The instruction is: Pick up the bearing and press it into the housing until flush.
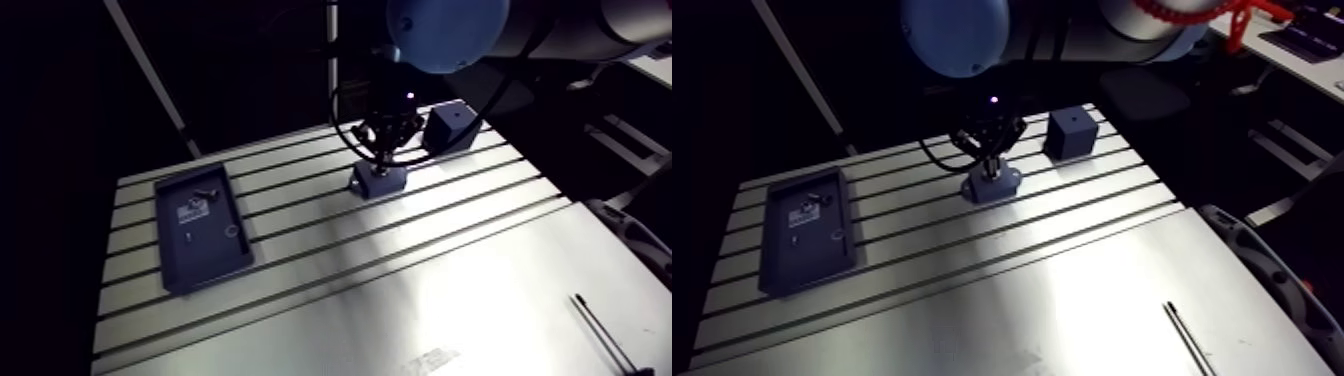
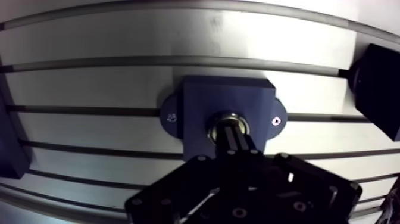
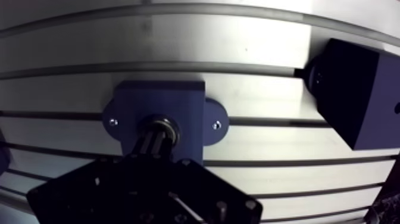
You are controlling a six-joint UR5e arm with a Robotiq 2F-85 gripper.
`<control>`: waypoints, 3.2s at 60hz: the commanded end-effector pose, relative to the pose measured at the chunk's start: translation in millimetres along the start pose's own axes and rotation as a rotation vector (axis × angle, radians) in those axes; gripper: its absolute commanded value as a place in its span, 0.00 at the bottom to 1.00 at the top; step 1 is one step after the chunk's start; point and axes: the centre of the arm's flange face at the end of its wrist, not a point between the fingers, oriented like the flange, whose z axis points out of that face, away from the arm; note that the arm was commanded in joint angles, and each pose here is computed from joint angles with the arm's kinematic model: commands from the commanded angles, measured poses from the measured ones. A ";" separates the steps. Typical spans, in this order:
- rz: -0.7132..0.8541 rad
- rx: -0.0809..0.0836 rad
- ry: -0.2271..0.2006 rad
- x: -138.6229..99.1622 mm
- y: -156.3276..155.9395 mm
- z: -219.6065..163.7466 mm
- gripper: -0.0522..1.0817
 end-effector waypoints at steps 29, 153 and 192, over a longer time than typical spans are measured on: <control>-0.005 0.001 -0.002 -1.9 -1.6 5.1 0.99; -0.012 0.008 -0.010 -0.9 -0.6 12.0 0.99; -0.012 -0.035 0.094 -23.4 -9.8 -77.3 0.28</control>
